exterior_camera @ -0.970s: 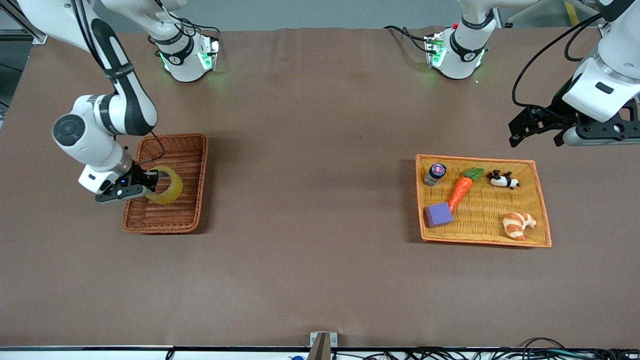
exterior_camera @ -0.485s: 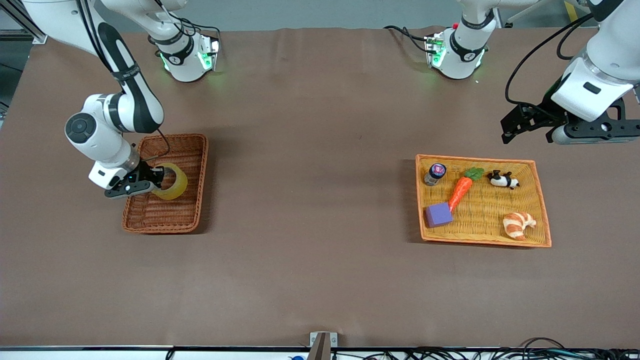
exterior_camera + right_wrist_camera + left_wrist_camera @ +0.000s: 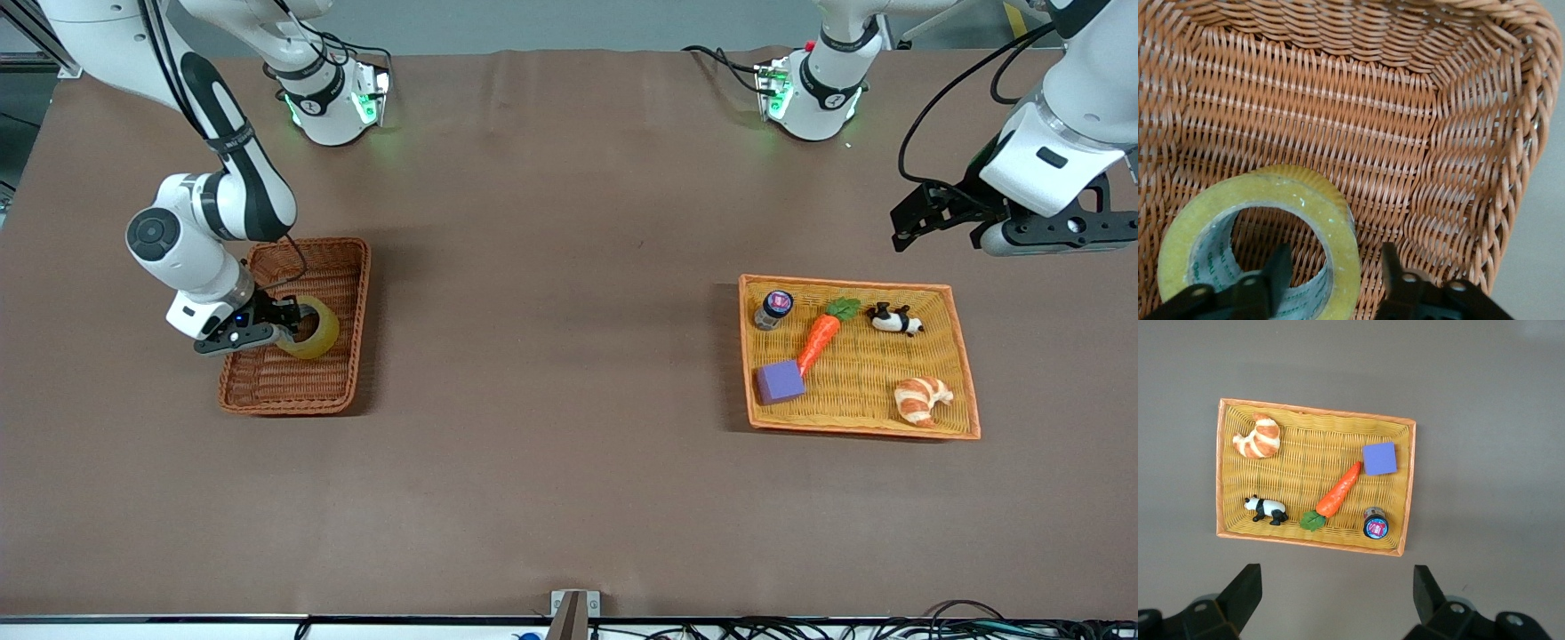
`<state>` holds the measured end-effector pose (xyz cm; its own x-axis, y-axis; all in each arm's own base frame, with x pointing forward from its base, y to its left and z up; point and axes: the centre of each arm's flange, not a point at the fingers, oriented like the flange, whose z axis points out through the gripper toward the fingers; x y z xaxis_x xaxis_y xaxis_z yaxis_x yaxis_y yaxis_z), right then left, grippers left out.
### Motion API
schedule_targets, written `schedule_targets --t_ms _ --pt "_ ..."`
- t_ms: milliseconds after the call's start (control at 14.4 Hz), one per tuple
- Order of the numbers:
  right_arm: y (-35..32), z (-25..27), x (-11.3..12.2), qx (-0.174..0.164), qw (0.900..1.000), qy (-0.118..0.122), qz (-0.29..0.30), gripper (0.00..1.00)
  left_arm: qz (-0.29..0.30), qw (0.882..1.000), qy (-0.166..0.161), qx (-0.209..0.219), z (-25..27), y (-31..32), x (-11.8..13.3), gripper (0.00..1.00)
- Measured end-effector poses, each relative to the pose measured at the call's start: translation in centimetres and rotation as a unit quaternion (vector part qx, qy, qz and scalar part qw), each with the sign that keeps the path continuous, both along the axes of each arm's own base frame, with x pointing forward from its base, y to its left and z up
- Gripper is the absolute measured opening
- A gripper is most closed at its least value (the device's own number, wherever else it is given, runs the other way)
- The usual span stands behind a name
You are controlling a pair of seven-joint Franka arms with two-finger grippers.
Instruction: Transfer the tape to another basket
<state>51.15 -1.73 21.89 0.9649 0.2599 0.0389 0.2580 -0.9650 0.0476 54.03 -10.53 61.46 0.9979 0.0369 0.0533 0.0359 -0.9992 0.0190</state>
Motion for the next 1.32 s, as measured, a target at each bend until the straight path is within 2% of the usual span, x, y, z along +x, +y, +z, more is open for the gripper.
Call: schedule_targets --t_ms 208,277,485,762,1109,1317 --pt "0.0 2.6 1.2 0.002 1.000 -0.010 -0.009 0.96 0.003 1.000 0.000 0.000 0.1 0.4 0.0 1.00" --pt "0.0 4.6 2.0 0.004 1.000 -0.016 -0.024 1.00 0.004 1.000 0.000 0.000 0.1 0.4 0.0 1.00" --pt "0.3 12.9 4.4 0.010 0.997 -0.011 -0.082 1.00 0.004 1.000 0.002 0.000 0.1 0.4 0.0 1.00" --pt "2.0 25.1 6.3 0.009 0.990 0.026 -0.141 1.00 0.004 1.000 0.002 0.000 0.0 0.5 0.0 1.00" --pt "5.2 36.1 5.2 0.006 0.983 0.042 -0.177 1.00 0.004 1.000 0.003 0.000 0.0 0.5 0.0 1.00" --pt "7.5 40.5 4.0 0.007 0.981 0.032 -0.189 1.00 0.004 1.000 0.003 0.000 0.0 0.5 0.0 1.00"
